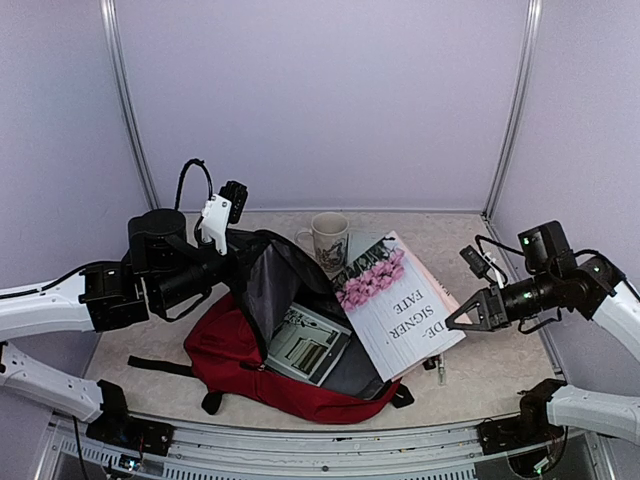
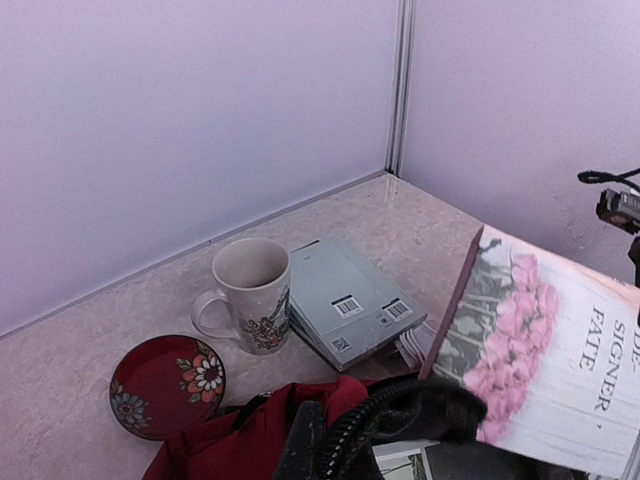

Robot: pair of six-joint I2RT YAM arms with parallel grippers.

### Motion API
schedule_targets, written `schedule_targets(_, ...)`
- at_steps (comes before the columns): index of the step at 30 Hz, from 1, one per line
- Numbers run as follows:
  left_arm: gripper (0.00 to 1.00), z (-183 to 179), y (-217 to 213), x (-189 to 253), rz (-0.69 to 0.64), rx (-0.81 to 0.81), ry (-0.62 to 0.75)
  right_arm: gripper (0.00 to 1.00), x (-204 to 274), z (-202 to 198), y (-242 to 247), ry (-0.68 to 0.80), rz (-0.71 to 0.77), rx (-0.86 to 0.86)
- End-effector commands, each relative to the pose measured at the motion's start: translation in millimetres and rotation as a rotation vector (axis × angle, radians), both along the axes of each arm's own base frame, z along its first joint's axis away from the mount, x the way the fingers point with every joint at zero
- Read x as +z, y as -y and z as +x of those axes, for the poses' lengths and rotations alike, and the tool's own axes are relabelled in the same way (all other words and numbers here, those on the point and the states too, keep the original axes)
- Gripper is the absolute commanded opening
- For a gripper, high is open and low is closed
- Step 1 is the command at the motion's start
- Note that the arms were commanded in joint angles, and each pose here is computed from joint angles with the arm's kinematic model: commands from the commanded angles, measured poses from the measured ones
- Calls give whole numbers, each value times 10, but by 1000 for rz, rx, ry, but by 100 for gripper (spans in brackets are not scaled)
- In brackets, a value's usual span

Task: Pack the student bag
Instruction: Place the book in the largest pocket of the bag.

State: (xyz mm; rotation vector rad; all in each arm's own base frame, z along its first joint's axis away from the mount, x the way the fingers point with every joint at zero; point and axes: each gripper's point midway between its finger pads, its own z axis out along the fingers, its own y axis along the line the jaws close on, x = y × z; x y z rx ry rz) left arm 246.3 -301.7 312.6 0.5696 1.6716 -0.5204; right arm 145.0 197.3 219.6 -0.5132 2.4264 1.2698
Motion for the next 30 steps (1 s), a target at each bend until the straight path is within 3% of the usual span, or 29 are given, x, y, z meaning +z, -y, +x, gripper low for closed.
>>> schedule_targets(1,0,114,-52,326,-84,65,33,0,112,-334,-178,-65,99,106)
schedule_targets(7,0,96,25,308,-87,29,22,0,-291,-544,-277,-193,30,188)
schedule_targets(10,0,89,57,310,-83,15,18,0,-360,-569,-381,-187,0,235)
schedule_targets(23,0,-739,636,458,-98,-406,104,0,-473,105,-1051,-113,49,269)
schedule_targets(30,0,-858,761,405,-72,-454,118,4,-448,437,-1401,-91,105,253)
